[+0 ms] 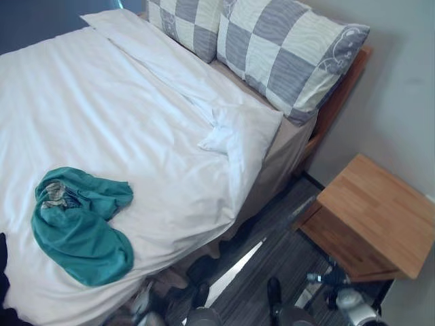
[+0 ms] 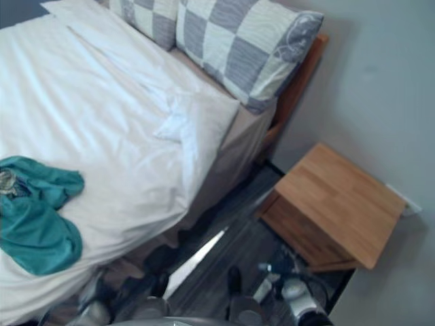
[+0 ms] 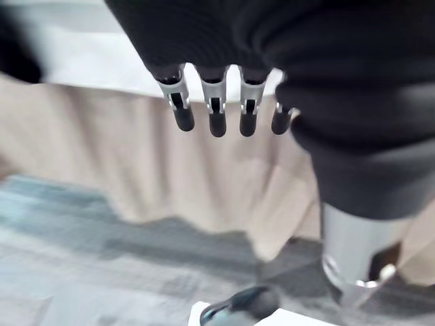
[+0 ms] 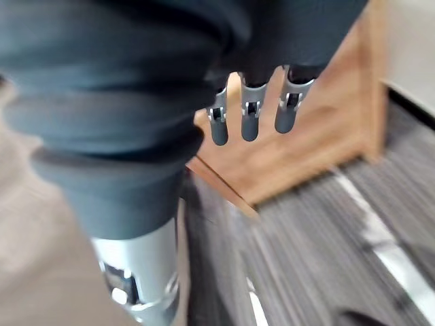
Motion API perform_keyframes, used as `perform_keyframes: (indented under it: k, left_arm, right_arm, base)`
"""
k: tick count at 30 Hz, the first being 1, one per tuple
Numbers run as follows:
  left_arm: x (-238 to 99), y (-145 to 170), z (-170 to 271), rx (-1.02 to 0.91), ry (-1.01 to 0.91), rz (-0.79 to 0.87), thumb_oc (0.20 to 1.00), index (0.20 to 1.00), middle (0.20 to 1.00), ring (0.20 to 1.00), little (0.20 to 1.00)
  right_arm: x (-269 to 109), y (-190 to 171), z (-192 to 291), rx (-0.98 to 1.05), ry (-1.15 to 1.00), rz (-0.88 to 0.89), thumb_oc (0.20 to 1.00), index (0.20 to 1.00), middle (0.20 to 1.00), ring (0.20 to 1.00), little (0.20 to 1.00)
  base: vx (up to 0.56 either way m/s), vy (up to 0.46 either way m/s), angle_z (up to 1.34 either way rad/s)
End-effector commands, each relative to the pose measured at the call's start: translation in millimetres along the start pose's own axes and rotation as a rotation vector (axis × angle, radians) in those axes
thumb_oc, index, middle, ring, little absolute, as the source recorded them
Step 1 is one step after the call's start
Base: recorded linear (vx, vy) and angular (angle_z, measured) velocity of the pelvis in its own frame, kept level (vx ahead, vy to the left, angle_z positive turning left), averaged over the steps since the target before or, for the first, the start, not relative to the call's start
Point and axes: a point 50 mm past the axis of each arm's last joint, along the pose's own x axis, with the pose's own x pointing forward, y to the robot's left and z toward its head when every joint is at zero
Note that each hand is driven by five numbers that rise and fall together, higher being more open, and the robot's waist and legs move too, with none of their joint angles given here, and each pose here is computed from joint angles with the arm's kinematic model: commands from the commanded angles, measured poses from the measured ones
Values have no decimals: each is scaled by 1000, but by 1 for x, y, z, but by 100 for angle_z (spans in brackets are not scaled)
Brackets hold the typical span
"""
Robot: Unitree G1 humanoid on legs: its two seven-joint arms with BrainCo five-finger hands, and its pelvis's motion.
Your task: Tidy up the quilt and then pick up the clothes from the bed and put them into the laundry hamper.
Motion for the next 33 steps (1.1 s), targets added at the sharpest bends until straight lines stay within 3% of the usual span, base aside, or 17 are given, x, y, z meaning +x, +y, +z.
perform_keyframes:
  k: [1, 4, 5, 10, 14, 20, 26, 31, 32, 33]
  left_arm:
    - [9, 25, 25, 41, -103, 82, 1000, 1000, 1000, 1000, 1000]
    - [8, 25, 30, 46, -124, 79, 1000, 1000, 1000, 1000, 1000]
    - [9, 25, 30, 78, -127, 61, 1000, 1000, 1000, 1000, 1000]
    - [9, 23, 24, 168, -135, 4, 1000, 1000, 1000, 1000, 1000]
    - [15, 45, 17, 241, -110, 51, 1000, 1000, 1000, 1000, 1000]
    - [18, 59, 12, 302, -110, 81, 1000, 1000, 1000, 1000, 1000]
    - [16, 56, 10, 184, -91, 105, 1000, 1000, 1000, 1000, 1000]
    - [17, 57, 46, 209, -221, 117, 1000, 1000, 1000, 1000, 1000]
    - [17, 58, 58, 198, -256, 119, 1000, 1000, 1000, 1000, 1000]
    - [17, 58, 58, 196, -257, 118, 1000, 1000, 1000, 1000, 1000]
  right_arm:
    - [11, -76, 34, -13, -155, -296, 1000, 1000, 1000, 1000, 1000]
    - [9, -107, 58, -30, -251, -420, 1000, 1000, 1000, 1000, 1000]
    - [6, -141, 65, -67, -267, -547, 1000, 1000, 1000, 1000, 1000]
    - [-1, -185, 72, -177, -271, -661, 1000, 1000, 1000, 1000, 1000]
    - [10, -228, 130, -249, -326, -739, 1000, 1000, 1000, 1000, 1000]
    - [8, -269, 149, -323, -257, -800, 1000, 1000, 1000, 1000, 1000]
    - [3, -280, 201, -439, -330, -815, 1000, 1000, 1000, 1000, 1000]
    - [4, -289, 222, -503, -275, -802, 1000, 1000, 1000, 1000, 1000]
    - [5, -291, 221, -541, -228, -787, 200, 200, 200, 200, 200]
    - [5, -292, 222, -541, -229, -788, 200, 200, 200, 200, 200]
  base:
    - [-121, -138, 163]
    - [-185, -200, 128]
    - [-144, -170, 123]
    - [48, -27, 144]
    - [-67, -90, 93]
    - [157, -339, 57]
    - [58, -252, 32]
    - [-71, -156, 16]
    - [-52, -35, 6]
    - [-95, -44, 12]
